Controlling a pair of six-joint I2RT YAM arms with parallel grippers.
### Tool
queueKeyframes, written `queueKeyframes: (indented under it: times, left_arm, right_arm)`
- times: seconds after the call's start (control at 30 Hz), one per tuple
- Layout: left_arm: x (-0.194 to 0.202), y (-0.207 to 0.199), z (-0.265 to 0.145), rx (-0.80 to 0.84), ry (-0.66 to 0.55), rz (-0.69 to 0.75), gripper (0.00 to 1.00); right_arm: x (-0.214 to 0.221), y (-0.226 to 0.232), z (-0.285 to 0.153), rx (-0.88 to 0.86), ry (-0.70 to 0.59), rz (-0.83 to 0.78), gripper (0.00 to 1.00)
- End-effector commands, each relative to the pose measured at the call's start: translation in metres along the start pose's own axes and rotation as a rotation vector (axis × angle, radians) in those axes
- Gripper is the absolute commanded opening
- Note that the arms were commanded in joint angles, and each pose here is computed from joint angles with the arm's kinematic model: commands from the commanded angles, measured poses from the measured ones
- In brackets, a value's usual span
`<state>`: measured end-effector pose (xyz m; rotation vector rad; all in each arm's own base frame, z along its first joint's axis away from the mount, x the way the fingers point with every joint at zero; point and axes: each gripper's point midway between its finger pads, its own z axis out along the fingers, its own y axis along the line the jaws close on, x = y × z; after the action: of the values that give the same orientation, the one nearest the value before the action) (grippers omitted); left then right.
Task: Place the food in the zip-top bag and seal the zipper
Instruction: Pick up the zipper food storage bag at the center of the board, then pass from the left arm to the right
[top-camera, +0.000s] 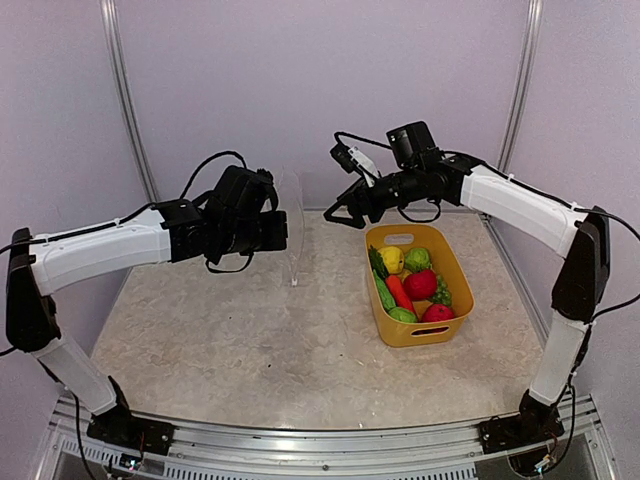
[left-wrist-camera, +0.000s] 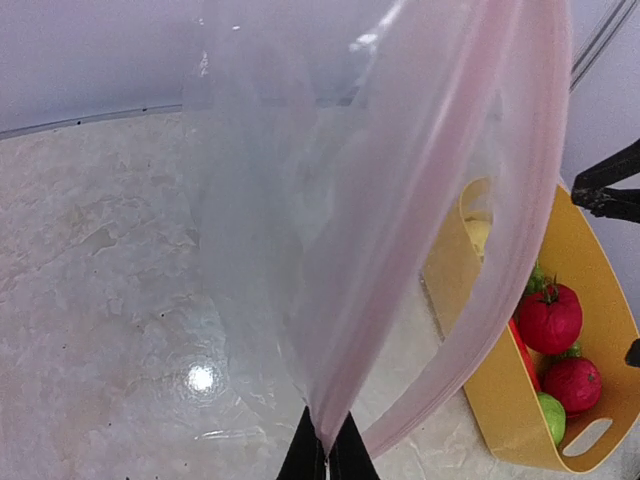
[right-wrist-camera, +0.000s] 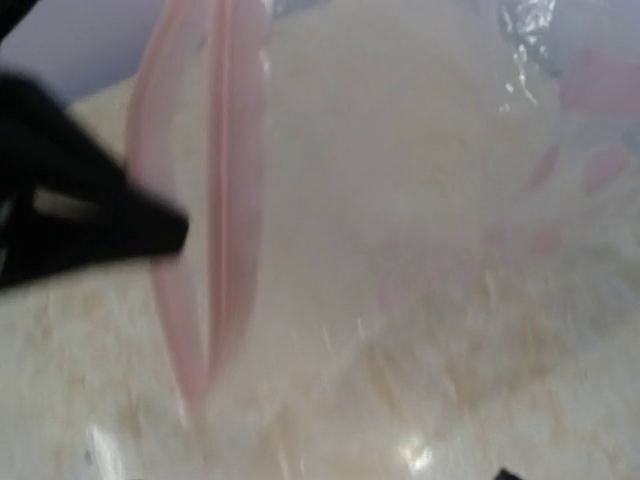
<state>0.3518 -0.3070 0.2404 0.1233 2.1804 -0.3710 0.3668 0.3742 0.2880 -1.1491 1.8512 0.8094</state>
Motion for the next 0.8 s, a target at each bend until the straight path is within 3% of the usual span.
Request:
queueKeyframes:
  times: [0.0,0.33,0.47,0.63,0.7,0.77]
  left_arm:
    - [-0.021,-0.027,-0.005,0.128,-0.086,-0.048,0.00]
    - [-0.022,-0.052,-0.011,0.197,-0.086,0.050,0.00]
    - [-0.019,-0.058,-0.012,0.215,-0.080,0.068,0.00]
    - [-0.021,-0.034,-0.009,0.091,-0.102,0.011,0.00]
    - [-0.023,-0.023,-0.004,0.046,-0.128,-0.030,0.09]
    - [-0.029,-0.016,0.002,0.020,-0.160,-0.067,0.24]
  right_arm:
    - [-0.022,-0.003,0.017,0.007,-0.032,0.079,0.73]
    - [-0.030,-0.007,0.040,0.026,-0.045,0.119,0.74]
    - [-0.028,-0.019,0.047,0.085,-0.041,0.149,0.52]
    - [-0.023,-0.020,0.056,0.068,-0.033,0.207,0.02]
    - [-0.025,-0.013,0.057,0.028,-0.046,0.236,0.00]
    - [-0.028,-0.005,0.059,-0.011,-0.059,0.257,0.00]
